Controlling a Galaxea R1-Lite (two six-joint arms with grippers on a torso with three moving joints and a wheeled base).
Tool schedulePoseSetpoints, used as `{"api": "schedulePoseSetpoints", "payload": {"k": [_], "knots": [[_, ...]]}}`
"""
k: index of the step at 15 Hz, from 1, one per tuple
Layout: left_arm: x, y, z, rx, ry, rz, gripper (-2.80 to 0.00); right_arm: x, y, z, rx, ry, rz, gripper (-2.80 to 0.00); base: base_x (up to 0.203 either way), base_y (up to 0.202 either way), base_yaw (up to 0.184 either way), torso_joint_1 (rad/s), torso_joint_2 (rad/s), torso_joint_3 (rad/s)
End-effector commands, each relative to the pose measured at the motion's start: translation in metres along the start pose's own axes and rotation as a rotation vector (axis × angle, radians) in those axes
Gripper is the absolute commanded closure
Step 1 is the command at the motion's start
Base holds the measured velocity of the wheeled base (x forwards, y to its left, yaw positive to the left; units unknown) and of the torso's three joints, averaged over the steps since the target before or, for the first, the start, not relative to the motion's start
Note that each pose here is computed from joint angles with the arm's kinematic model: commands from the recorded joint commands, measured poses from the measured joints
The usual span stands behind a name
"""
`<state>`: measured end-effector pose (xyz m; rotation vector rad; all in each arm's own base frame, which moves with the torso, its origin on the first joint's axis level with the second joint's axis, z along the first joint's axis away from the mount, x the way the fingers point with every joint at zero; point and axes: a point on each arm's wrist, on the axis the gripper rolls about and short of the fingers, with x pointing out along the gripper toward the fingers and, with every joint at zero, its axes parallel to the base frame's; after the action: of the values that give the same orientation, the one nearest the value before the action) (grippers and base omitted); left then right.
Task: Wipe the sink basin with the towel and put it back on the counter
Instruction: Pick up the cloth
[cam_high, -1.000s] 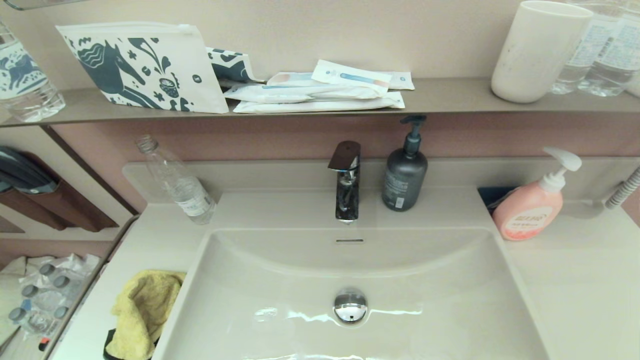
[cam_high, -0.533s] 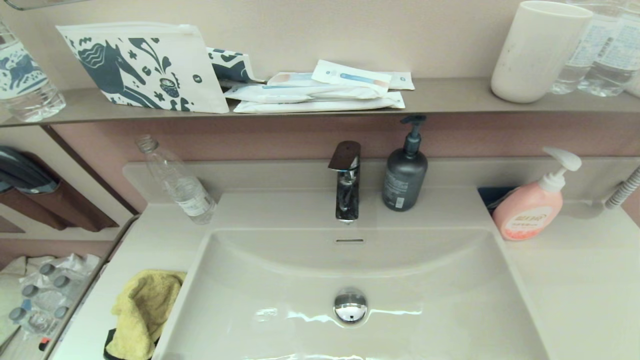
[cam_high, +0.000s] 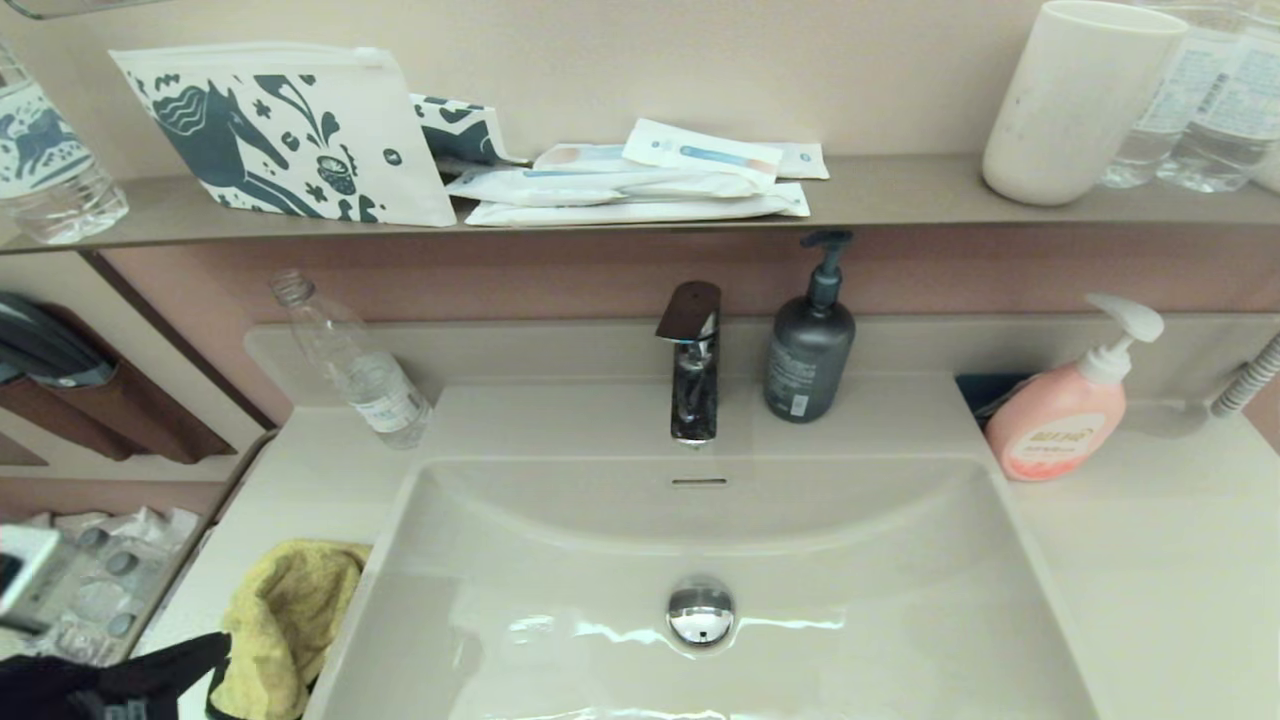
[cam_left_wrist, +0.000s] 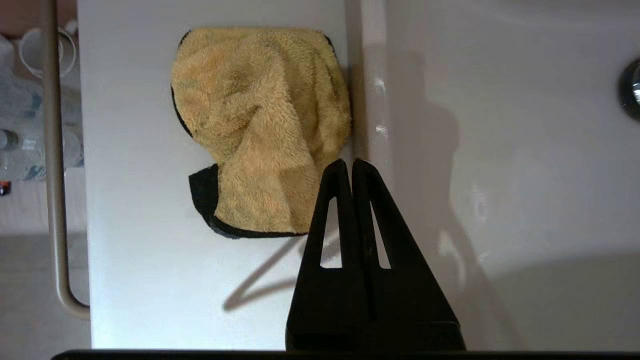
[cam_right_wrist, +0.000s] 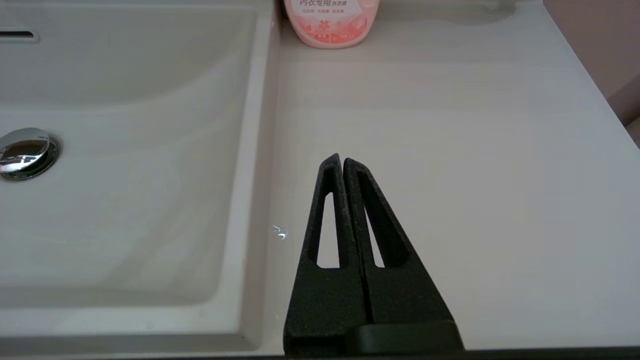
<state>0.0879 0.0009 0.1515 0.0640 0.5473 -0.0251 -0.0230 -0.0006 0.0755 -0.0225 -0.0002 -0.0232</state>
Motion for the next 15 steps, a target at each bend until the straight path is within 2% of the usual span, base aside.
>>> {"api": "schedulePoseSetpoints", "payload": {"k": [1,3,4,6,7,11,15], "knots": [[0.028,0.003,0.012,0.001,0.132,0.000,0.00,0.000,0.000,0.000,0.000,0.000,0.000,0.00,0.000,0.000,0.000,0.000,0.00,0.000],[0.040,0.003,0.013,0.005,0.197,0.006,0.00,0.000,0.000,0.000,-0.001,0.002,0.000,0.00,0.000,0.000,0.000,0.000,0.00,0.000],[0.045,0.004,0.014,0.008,0.218,0.034,0.00,0.000,0.000,0.000,0.000,0.001,0.000,0.00,0.000,0.000,0.000,0.000,0.00,0.000],[0.045,0.005,0.016,0.012,0.208,0.050,0.00,0.000,0.000,0.000,0.000,0.001,0.000,0.00,0.000,0.000,0.000,0.000,0.00,0.000],[0.045,0.005,0.019,0.011,0.202,0.051,-2.80,0.000,0.000,0.000,-0.001,0.002,0.000,0.00,0.000,0.000,0.000,0.000,0.00,0.000],[0.040,0.007,0.026,0.043,0.178,0.137,-2.80,0.000,0.000,0.000,0.000,0.000,0.000,0.00,0.000,0.000,0.000,0.000,0.00,0.000],[0.047,0.009,0.026,0.071,0.216,0.190,-2.80,0.000,0.000,0.000,-0.001,0.002,0.000,0.00,0.000,0.000,0.000,0.000,0.00,0.000]]}}
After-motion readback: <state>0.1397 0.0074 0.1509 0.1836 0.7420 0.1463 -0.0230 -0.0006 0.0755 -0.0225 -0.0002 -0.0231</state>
